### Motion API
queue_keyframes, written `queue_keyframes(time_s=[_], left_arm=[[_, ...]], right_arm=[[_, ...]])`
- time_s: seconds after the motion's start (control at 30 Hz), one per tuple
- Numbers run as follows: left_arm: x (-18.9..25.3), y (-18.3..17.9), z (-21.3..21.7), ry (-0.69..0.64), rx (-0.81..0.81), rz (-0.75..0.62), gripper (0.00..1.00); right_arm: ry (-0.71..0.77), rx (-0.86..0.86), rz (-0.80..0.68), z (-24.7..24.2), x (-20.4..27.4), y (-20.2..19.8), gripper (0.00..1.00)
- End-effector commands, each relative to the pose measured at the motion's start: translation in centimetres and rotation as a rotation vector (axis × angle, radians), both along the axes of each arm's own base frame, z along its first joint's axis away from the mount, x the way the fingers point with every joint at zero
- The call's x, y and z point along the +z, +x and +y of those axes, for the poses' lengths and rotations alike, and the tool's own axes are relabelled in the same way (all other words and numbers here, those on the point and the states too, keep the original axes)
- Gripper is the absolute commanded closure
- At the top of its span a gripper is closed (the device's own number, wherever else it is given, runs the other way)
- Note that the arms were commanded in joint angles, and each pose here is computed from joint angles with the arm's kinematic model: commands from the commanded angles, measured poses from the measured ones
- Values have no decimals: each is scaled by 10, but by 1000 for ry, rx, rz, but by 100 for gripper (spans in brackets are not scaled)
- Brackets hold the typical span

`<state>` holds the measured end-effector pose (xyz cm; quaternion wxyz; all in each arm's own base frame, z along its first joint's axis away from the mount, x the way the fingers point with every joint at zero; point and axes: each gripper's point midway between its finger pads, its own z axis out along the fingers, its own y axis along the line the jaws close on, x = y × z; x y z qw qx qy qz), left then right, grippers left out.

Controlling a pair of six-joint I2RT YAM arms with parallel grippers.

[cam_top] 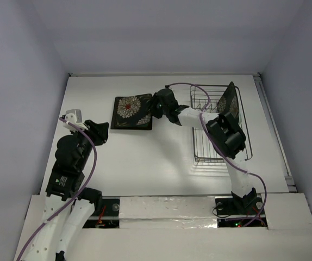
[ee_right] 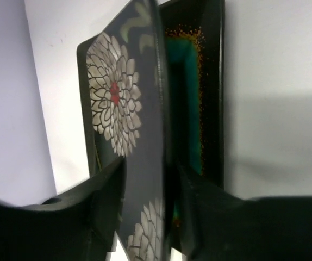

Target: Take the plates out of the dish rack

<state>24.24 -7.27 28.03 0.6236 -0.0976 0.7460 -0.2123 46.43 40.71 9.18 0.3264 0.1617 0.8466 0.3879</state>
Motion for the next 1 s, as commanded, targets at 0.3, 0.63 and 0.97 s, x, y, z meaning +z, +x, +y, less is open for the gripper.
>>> queue_keyframes(time_s=[0.3, 0.63, 0.97], left_arm=[[10, -3, -2, -15, -15, -48, 71], [14, -5, -2, -19, -16, -63, 71], [14, -5, -1, -15, -12, -62, 71]], right_arm=[[-167, 105, -67, 3, 36, 1, 11], [-453, 197, -15, -19, 7, -5, 5], [-525, 166, -133, -47, 58, -11, 10]])
